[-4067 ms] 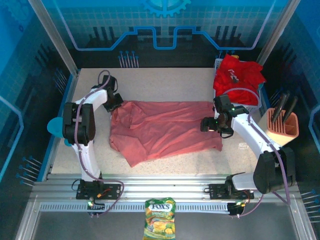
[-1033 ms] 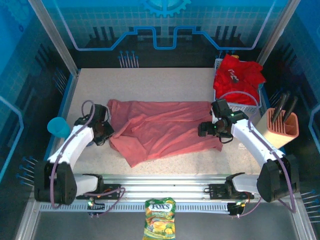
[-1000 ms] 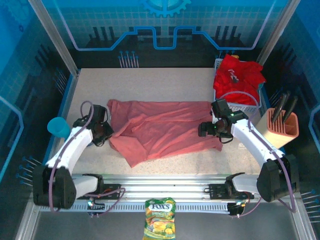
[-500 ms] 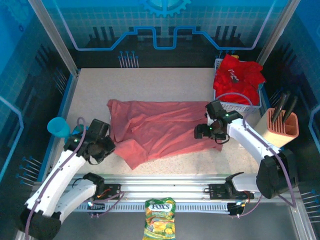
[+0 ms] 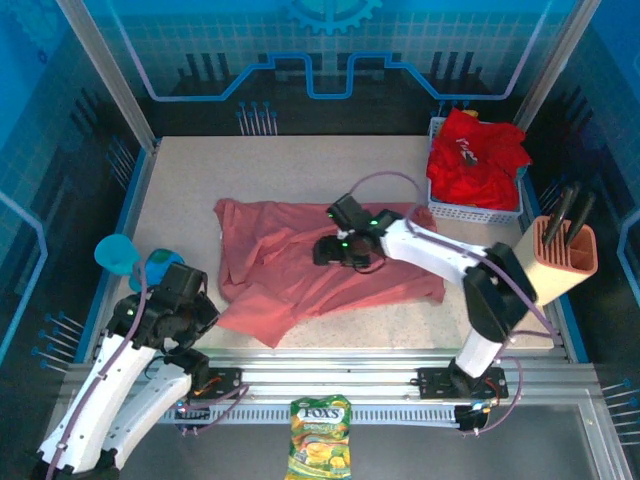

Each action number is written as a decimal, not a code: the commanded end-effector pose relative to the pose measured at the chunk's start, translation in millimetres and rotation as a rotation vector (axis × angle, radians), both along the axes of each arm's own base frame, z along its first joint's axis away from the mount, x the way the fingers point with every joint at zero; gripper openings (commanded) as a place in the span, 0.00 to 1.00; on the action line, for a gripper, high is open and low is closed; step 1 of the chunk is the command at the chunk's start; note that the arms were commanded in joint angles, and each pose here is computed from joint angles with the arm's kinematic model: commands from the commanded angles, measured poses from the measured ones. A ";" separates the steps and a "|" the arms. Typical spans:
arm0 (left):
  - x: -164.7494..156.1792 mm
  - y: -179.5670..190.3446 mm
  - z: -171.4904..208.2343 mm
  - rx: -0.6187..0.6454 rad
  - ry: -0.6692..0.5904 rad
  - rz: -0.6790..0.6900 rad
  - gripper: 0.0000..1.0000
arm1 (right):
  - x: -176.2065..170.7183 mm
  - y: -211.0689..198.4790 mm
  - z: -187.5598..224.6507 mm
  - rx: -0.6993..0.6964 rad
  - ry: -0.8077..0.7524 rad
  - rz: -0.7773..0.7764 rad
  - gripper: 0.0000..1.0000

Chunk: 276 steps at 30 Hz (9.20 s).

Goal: Fold and stack the t-shirts

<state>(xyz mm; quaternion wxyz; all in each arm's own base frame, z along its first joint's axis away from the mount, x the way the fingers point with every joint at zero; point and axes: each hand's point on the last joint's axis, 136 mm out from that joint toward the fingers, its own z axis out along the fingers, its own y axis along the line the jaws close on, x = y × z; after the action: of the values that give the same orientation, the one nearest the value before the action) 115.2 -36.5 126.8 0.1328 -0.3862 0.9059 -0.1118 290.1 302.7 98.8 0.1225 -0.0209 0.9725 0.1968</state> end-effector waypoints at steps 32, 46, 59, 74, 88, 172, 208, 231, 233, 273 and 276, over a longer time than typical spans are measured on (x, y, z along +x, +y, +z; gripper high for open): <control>9.5 -12.3 -4.0 -0.046 -0.058 -0.069 0.00 | 42.5 157.3 -76.6 -0.066 0.009 -0.034 0.54; 12.2 -10.6 1.4 -0.030 -0.075 -0.078 0.00 | 39.7 149.7 -60.7 -0.098 -0.010 -0.007 0.01; 15.3 -8.2 6.3 -0.008 -0.084 -0.085 0.00 | 8.6 125.9 -34.4 -0.068 0.014 0.054 0.01; 16.7 -6.5 8.0 0.004 -0.088 -0.087 0.00 | 5.3 93.0 -44.0 -0.119 0.027 0.041 0.08; 34.1 -13.1 23.4 0.010 -0.115 -0.130 0.00 | -7.2 3.1 -1.1 -0.202 -0.017 0.063 0.95; 68.8 -0.6 103.3 0.028 -0.209 -0.205 0.00 | -81.0 -300.0 11.4 -0.124 0.037 -0.642 0.00; 296.7 29.9 58.3 0.227 -0.093 -0.259 0.00 | 92.5 -291.0 -37.3 -0.170 0.108 -0.432 0.00; 317.4 39.9 51.5 0.250 0.001 -0.293 0.52 | 82.6 -273.8 -6.8 -0.153 0.001 -0.338 0.86; 295.6 18.1 56.1 0.157 -0.027 -0.305 0.53 | 75.3 -266.8 3.3 -0.155 -0.022 -0.316 0.96; 188.2 -85.8 -69.1 -0.148 -0.004 -0.118 0.41 | 27.5 -239.8 35.5 -0.163 -0.098 -0.286 1.00; 183.9 -82.2 -70.7 -0.130 0.005 -0.120 0.41 | 27.7 -238.7 33.1 -0.154 -0.092 -0.286 1.00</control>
<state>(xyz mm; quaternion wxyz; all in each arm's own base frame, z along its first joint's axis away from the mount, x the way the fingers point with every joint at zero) 307.5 -123.6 55.1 0.0950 -0.3406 0.9154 -0.1921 323.0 67.6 133.2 0.1972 0.0896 0.9710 0.1012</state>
